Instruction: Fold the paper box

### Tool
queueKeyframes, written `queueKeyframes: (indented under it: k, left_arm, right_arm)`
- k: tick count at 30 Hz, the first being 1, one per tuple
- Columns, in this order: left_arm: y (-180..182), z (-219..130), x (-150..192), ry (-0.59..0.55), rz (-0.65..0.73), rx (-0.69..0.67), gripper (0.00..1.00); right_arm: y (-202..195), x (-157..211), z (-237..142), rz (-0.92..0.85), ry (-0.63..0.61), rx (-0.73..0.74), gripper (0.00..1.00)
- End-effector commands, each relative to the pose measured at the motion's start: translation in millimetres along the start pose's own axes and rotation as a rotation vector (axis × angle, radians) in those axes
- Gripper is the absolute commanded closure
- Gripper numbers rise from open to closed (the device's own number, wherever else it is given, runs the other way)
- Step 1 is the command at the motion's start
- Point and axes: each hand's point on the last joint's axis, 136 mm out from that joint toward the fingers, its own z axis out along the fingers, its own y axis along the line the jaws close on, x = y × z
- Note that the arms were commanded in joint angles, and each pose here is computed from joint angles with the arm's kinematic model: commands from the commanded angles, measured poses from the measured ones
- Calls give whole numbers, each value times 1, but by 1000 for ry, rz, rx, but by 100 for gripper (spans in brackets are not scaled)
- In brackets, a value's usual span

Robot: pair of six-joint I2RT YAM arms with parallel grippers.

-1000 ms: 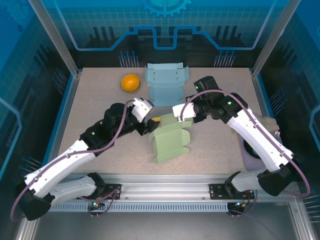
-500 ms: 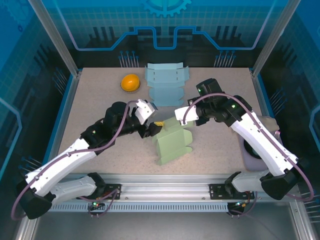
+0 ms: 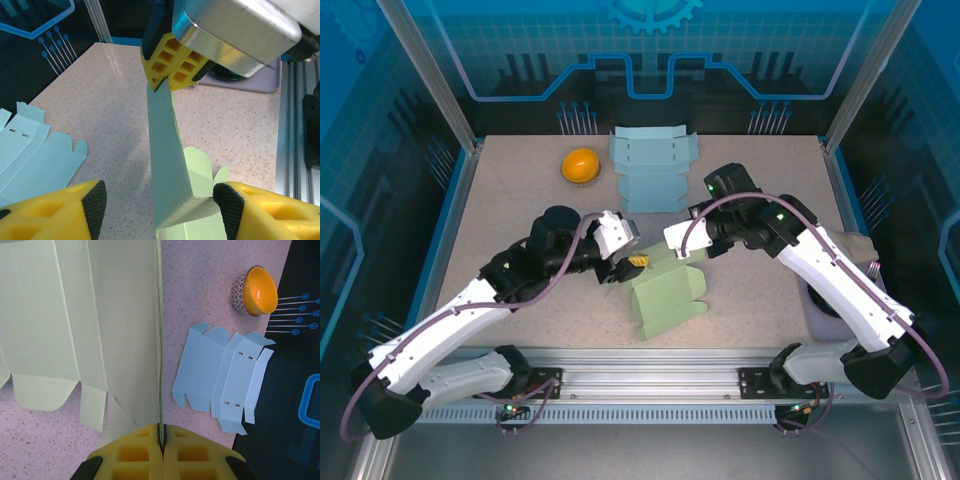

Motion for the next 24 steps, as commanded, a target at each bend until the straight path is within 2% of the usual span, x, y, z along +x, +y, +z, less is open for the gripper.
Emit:
queueKeyframes:
  k: [1,7,10,15,21,24]
  left_arm:
    - [-5,-2,-8,-6,42,31,36]
    - [-6,-1,-10,-16,41,36,40]
    - [-6,-2,-14,-30,39,37,46]
    - [-2,-4,-18,-51,46,12,73]
    - [-1,-8,-18,-64,56,-5,92]
    - [0,-8,-16,-62,58,-14,96]
  right_arm:
    - [6,-12,-3,-16,-23,-18,100]
    - [9,-15,-6,-20,-30,-26,100]
    - [12,-19,-7,-24,-40,-33,100]
    - [14,-23,-8,-25,-45,-34,100]
    - [16,-21,-5,-21,-32,-40,100]
    - [16,-20,-4,-16,-24,-34,100]
